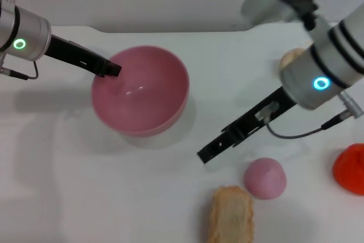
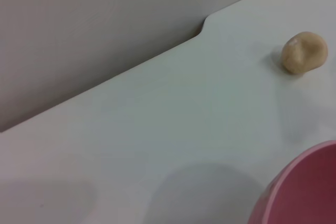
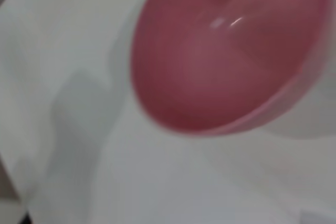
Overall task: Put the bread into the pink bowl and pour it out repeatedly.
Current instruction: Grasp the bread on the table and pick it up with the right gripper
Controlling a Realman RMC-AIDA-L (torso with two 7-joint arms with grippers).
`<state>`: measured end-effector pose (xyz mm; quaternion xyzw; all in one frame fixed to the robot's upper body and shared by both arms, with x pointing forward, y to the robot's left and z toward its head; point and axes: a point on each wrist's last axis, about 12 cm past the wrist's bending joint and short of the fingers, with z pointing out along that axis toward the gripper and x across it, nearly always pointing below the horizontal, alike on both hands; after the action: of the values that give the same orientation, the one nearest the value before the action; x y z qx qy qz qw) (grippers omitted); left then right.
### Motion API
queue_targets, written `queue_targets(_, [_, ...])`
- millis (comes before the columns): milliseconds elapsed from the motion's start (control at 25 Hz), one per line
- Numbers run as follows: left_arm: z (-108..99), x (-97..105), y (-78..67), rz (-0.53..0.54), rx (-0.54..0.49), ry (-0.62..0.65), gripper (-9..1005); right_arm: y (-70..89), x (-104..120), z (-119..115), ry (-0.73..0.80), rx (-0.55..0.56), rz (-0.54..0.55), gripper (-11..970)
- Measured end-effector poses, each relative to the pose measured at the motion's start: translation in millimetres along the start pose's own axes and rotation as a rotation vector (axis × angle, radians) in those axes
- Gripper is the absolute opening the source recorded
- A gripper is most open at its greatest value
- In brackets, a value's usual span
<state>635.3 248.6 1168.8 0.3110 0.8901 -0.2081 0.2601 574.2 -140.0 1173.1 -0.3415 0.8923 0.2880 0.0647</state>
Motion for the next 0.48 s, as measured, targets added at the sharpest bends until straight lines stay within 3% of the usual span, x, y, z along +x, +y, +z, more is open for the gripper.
queue_targets(240, [-1.8,-0.5,1.9,0.006,-0.008,0.001,43,-9.7,9.8,-2.7,-0.009,-0.009,0.089,704])
queue_targets(480, [-2.1,-0.8,2.2,0.007,-0.010,0.000,43,-6.0,21.1,9.4,0.086,-0.046,0.056,704])
